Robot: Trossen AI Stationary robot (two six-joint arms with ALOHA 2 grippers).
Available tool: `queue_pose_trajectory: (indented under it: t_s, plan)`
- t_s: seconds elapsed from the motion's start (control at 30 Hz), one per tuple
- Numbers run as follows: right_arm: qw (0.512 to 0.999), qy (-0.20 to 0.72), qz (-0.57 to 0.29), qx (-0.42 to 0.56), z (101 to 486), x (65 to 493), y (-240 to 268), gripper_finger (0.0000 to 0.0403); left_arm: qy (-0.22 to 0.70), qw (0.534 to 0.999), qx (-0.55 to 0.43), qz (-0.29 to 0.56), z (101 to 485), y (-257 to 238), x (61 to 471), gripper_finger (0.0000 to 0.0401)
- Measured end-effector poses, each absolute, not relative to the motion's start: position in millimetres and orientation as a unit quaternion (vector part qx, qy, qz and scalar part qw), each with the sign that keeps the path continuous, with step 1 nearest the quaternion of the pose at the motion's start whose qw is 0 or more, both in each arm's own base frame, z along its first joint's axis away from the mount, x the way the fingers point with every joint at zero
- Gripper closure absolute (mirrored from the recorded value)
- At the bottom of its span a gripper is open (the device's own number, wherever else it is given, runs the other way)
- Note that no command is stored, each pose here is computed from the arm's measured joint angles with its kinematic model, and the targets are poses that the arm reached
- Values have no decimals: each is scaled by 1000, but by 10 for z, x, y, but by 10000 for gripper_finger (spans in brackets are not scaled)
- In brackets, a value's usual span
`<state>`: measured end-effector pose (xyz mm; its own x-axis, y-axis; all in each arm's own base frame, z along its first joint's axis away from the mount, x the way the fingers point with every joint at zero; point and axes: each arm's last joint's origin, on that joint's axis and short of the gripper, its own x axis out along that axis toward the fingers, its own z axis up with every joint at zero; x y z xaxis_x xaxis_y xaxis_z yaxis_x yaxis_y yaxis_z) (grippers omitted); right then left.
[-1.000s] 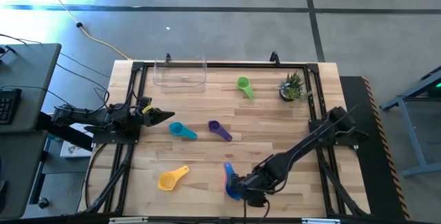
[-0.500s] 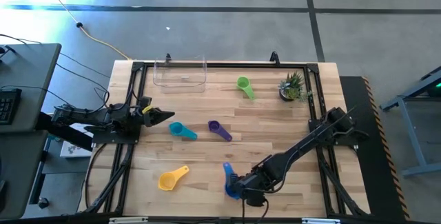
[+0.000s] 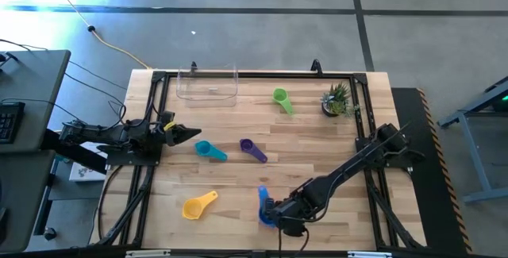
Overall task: Nest measuring cups in basket
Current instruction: Stack the blue measuring cup on the red measuring cup
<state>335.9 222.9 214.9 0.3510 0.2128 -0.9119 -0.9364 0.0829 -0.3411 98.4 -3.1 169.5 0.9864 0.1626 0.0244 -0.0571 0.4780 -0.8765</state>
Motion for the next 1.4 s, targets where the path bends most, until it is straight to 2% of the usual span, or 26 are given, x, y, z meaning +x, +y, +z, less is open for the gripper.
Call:
queue_pose_trajectory:
  t_s: [0.57,0.77,0.97,1.4]
  plan:
    - [644,356,446,-509,2148,3357,2229,350,-51,858,-507,63,1695,-32,984,330]
    - [644,364,411,-533,2151,3373,2209,350,-51,856,-511,63,1695,-32,985,330]
    - [645,358,432,-519,2150,3365,2222,350,-52,856,-511,62,1696,-32,984,330]
    - [656,370,403,-520,2152,3371,2219,350,-51,856,-511,62,1695,-33,984,330]
